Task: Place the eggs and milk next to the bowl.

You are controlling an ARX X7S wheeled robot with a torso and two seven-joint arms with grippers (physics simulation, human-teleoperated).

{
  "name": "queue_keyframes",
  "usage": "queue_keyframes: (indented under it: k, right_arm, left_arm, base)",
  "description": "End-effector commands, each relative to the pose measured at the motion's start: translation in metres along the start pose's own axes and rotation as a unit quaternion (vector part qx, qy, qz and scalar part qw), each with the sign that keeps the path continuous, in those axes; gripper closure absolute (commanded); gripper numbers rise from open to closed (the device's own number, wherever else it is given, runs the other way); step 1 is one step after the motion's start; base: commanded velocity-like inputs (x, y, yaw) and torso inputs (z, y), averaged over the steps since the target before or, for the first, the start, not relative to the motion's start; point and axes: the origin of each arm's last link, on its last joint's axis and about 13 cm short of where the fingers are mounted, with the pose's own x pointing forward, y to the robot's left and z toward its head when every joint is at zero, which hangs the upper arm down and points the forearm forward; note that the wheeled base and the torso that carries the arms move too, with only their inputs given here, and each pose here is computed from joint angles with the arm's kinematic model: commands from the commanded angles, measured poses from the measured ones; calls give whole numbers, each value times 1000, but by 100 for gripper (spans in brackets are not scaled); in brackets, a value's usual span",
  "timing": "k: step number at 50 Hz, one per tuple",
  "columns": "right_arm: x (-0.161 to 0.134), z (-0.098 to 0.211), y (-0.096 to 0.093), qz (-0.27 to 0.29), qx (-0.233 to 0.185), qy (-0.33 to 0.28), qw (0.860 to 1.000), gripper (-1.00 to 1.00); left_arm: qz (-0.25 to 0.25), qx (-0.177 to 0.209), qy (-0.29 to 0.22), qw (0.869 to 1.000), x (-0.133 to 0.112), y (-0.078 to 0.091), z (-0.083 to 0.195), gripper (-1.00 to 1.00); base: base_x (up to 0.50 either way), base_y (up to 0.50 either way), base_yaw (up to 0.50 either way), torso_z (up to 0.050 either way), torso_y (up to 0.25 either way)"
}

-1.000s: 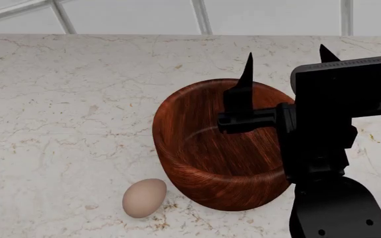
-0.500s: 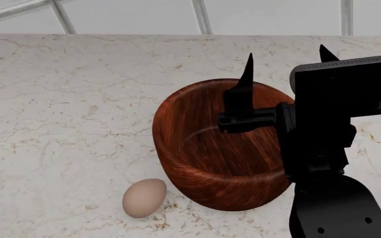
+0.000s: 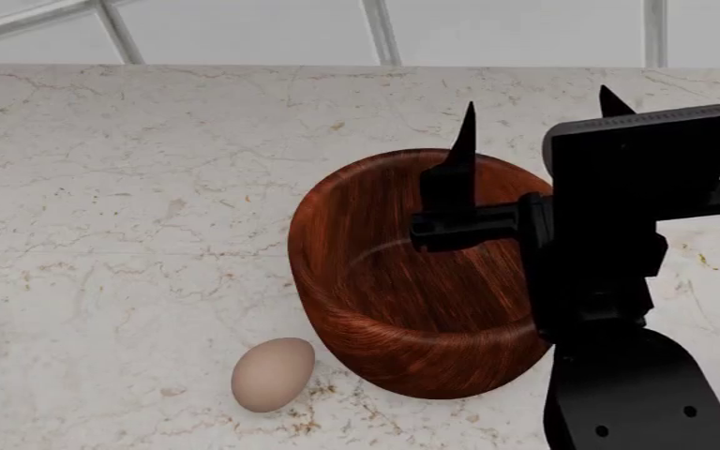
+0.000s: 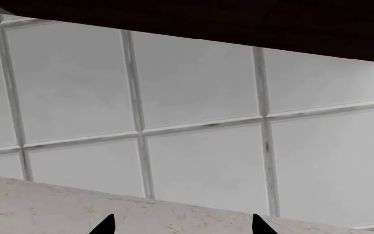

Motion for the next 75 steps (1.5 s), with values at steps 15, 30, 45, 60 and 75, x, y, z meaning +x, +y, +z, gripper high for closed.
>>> queue_keyframes:
  k: [15,30,45,60,75]
  right_arm:
    - [0,0,0,1,-3,3,1000,-100]
    - [0,0,-2,1,-3,3,1000,-100]
    - [-4,1,-3,-1,3,0,1000,-100]
    - [-6,0,-5,-5,6,0,1000,-100]
    - [-6,1,-7,-9,7,0,1000,-100]
  left_arm:
    - [20,9,-6,1000,5,4,-6,100]
    - [11,-4,-23,1000,-3,2,0,100]
    - [-106,49,-60,991,-40,-7,26,100]
    - [-165,131,-53,976,-45,-21,46,100]
    - [-219,223,-36,949,-40,-40,68,100]
  base:
    - [0,0,0,0,0]
    - [0,0,0,0,0]
    - [0,0,0,0,0]
    - [0,0,0,0,0]
    - [0,0,0,0,0]
